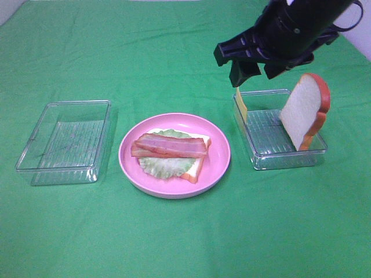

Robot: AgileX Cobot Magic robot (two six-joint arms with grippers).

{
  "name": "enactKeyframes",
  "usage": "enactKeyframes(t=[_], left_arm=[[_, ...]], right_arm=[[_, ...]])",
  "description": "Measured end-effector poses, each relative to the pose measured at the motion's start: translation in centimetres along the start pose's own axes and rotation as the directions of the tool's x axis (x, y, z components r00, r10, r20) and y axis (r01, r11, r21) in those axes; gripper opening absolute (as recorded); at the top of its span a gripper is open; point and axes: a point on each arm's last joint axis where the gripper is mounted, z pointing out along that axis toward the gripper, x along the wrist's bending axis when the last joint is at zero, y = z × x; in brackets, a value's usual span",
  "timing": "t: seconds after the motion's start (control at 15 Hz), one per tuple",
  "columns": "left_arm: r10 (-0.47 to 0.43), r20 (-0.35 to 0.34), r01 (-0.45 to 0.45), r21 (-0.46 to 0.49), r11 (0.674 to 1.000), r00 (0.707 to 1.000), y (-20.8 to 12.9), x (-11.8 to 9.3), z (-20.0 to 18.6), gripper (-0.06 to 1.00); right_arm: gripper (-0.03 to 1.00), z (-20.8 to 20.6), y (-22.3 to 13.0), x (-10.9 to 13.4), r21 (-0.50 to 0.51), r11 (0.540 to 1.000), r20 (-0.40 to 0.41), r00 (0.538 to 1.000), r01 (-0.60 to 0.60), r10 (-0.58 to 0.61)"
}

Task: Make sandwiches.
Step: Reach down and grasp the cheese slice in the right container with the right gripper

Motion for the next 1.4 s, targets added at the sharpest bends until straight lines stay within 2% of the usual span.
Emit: enactKeyframes(t=[0.2, 0.33, 0.6, 0.8, 1.2, 1.33, 1.4], left_arm=[[0.000, 0.000, 0.000, 0.000, 1.000, 1.000, 0.0, 0.0, 0.0, 0.75], [0.000, 0.000, 0.000, 0.000, 1.000, 1.000, 0.0, 0.0, 0.0, 0.75], [0.000, -0.001, 0.000, 0.000, 1.000, 1.000, 0.0, 0.0, 0.0, 0.75], [0.000, -0.001, 0.000, -0.001, 1.000, 1.000, 0.0, 0.0, 0.0, 0.75], [0.001, -0.002, -0.001, -0.001, 1.000, 1.000, 0.0, 0.0, 0.0, 0.75], [0.001, -0.002, -0.001, -0.001, 1.000, 1.000, 0.0, 0.0, 0.0, 0.75], [0.001, -0.002, -0.001, -0.001, 1.000, 1.000, 0.0, 0.0, 0.0, 0.75]], right_arm=[[0.59, 1.6, 3.3, 0.4, 0.082, 0.997, 0.034, 0.999, -0.003, 0.000], [0.59, 3.4, 5.2, -0.5, 0.110, 0.993, 0.047, 0.998, -0.041, 0.036], [0.59, 7.2, 7.7, -4.3, 0.148, 0.972, -0.061, 0.979, -0.183, 0.194], [0.59, 10.0, 7.9, -6.6, 0.190, 0.951, -0.074, 0.962, -0.245, 0.262], [0.58, 13.7, 7.0, -6.7, 0.264, 0.935, -0.065, 0.963, -0.237, 0.263], [0.54, 14.3, 6.8, -6.7, 0.276, 0.931, -0.062, 0.963, -0.238, 0.264], [0.49, 14.5, 6.7, -6.7, 0.280, 0.930, -0.061, 0.963, -0.238, 0.264]])
